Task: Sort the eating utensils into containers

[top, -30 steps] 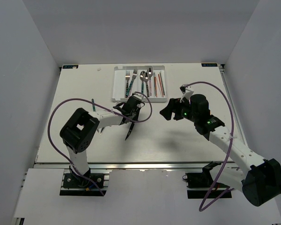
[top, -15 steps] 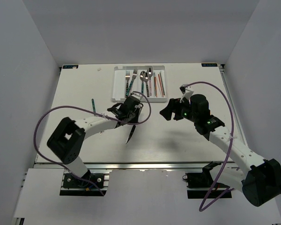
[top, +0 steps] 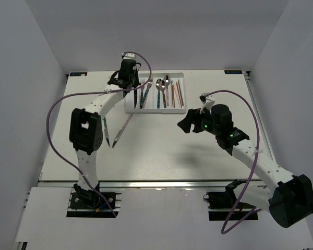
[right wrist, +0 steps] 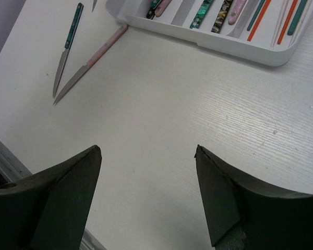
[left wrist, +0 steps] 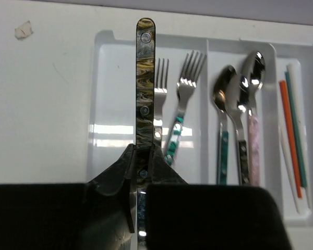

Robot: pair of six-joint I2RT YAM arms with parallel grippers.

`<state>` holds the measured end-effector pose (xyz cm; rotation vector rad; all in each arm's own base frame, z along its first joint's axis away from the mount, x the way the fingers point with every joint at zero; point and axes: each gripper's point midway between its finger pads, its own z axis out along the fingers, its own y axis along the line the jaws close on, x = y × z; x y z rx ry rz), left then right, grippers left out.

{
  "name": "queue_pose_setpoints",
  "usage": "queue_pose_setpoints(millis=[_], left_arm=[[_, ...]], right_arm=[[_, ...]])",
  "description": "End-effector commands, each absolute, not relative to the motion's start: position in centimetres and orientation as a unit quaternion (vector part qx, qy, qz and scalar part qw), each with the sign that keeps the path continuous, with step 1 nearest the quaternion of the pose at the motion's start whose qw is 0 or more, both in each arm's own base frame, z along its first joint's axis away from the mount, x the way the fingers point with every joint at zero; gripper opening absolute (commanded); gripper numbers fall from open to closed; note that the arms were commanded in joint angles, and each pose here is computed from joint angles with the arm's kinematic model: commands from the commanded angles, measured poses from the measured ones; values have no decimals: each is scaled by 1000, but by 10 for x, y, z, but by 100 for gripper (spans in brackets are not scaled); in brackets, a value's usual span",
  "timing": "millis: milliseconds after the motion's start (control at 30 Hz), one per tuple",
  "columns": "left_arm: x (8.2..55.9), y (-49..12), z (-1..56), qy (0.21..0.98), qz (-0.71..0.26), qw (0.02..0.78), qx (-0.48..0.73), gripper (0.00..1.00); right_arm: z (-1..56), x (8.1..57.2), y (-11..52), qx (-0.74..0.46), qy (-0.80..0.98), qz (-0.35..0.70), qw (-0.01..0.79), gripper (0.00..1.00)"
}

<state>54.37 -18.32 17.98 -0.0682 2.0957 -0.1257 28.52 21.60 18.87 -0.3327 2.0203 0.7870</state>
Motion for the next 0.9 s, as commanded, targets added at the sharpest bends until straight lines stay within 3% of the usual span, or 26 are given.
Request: queue_pose_setpoints(millis=[0, 133, 400, 533, 567, 633, 667, 700, 733, 867], left_arm=[[586, -183, 214, 837, -71, 543, 6, 0], [628, -165, 190, 832, -63, 551, 3, 0], [645, -159, 132, 843, -58, 535, 9, 1], [636, -151, 123, 849, -54, 526, 2, 27], [633, -149, 127, 848, -53, 528, -1, 45], [625, -146, 150, 837, -56, 544, -10, 62], [622, -145, 160, 832, -58, 551, -13, 81], [618, -144, 193, 817, -68, 572, -19, 92], [613, -143, 206, 812, -70, 578, -21, 98], [577, -136, 257, 804, -82, 589, -27, 98]], right_arm=[[187, 290, 219, -140, 812, 322, 466, 78], [180, 290, 218, -140, 818, 320, 458, 78], [176, 293, 218, -141, 823, 311, 454, 78], [169, 295, 219, -139, 829, 309, 444, 78], [169, 296, 220, -139, 830, 309, 443, 78], [169, 296, 220, -140, 830, 310, 443, 78], [169, 296, 220, -140, 830, 310, 443, 78], [170, 296, 220, -139, 830, 309, 443, 78], [170, 296, 220, -140, 829, 309, 444, 78], [175, 295, 216, -141, 825, 304, 455, 78]])
